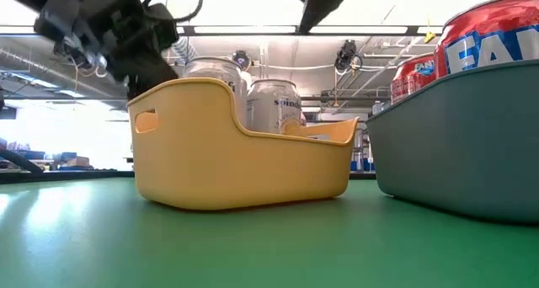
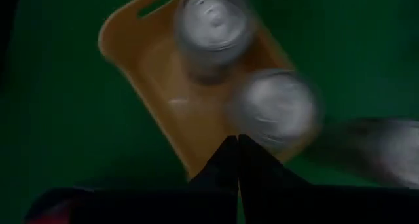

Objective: Sort soda cans
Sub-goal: Put the blue soda can into the yellow bin

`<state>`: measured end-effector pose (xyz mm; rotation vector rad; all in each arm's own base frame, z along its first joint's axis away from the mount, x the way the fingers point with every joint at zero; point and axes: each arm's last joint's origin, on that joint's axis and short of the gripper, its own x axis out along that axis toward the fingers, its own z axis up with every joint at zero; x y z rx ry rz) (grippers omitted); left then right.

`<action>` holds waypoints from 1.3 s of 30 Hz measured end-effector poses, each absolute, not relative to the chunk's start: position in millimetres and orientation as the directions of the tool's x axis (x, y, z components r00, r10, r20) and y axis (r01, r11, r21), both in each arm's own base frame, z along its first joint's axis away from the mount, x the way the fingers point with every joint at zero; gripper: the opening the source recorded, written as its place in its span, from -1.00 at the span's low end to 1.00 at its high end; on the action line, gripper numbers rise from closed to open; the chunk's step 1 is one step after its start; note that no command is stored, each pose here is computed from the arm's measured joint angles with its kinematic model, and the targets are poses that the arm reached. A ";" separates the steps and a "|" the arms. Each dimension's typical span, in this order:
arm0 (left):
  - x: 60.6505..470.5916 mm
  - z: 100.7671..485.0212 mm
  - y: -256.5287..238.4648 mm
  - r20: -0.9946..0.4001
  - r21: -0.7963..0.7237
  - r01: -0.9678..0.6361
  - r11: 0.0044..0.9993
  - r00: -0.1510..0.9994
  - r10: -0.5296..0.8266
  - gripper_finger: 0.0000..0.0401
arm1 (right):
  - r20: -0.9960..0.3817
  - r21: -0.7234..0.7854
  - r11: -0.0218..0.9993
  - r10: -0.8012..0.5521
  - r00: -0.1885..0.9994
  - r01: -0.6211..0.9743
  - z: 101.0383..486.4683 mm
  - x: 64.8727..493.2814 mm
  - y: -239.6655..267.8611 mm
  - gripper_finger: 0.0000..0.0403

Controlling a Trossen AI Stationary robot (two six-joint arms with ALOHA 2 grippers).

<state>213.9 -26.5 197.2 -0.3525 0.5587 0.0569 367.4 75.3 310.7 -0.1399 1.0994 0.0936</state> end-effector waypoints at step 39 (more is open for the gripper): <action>171.3 318.1 213.3 -0.941 0.187 -0.724 0.664 0.063 0.333 0.10 | -0.766 -0.095 0.987 0.012 0.643 -0.131 278.2 311.8 -44.3 -1.00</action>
